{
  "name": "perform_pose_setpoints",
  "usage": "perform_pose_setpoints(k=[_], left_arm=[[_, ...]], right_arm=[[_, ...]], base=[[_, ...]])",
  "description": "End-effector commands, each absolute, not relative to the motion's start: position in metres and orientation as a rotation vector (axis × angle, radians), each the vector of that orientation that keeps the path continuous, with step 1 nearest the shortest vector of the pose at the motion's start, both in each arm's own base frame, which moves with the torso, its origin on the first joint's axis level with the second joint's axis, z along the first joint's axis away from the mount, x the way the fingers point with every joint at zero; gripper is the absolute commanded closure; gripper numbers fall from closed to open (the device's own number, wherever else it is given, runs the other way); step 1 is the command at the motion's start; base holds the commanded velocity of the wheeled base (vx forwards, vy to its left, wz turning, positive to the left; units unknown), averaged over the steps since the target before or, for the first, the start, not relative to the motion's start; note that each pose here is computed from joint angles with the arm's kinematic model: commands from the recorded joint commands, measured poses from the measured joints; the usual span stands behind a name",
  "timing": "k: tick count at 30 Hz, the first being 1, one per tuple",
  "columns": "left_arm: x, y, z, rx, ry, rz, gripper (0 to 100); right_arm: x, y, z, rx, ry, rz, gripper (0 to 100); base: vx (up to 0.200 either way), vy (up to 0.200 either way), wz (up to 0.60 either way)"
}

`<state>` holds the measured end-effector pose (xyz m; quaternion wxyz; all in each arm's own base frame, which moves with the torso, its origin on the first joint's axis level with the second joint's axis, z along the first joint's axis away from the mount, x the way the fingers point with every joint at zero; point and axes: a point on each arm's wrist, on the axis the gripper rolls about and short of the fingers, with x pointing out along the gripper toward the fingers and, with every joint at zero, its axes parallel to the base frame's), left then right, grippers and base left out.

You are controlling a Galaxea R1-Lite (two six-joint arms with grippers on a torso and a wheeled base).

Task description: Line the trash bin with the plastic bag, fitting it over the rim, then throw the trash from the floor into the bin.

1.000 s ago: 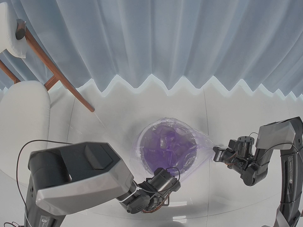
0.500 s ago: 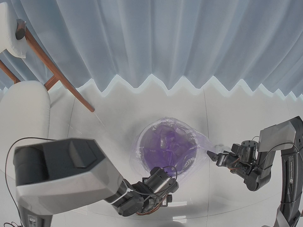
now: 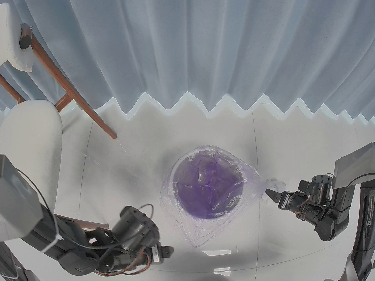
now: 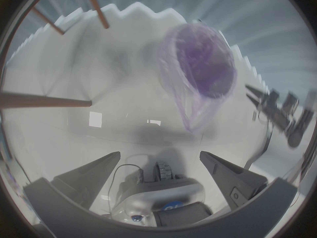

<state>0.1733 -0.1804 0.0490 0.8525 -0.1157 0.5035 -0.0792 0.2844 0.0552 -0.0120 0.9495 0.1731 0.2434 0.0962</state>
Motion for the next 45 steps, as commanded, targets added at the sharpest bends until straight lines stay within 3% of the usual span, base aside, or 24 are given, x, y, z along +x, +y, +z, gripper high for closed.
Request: perform_pose_setpoints(k=[1, 6, 13, 29, 45], left_arm=[[0.185, -0.132, 0.065, -0.513, 0.953, -0.017, 0], [0.226, -0.105, 0.065, -0.700, 0.862, 0.040, 0], [0.256, -0.084, 0.047, -0.766, 0.799, 0.116, 0], [0.277, -0.120, 0.026, -0.760, 0.785, -0.055, 0], [0.321, -0.147, 0.013, -0.708, 0.732, -0.126, 0]], right_arm=[[0.264, 0.051, 0.007, 0.368, 0.479, 0.193, 0], [0.263, 0.050, 0.017, 0.403, 0.443, 0.167, 0], [0.260, 0.049, 0.024, 0.418, 0.419, 0.124, 0], [0.257, 0.050, 0.028, 0.429, 0.402, 0.098, 0], [0.255, 0.056, 0.031, 0.436, 0.390, 0.097, 0]], base=[[0.000, 0.000, 0.00], [0.000, 0.000, 0.00], [0.000, 0.000, 0.00], [0.000, 0.000, 0.00], [0.000, 0.000, 0.00]])
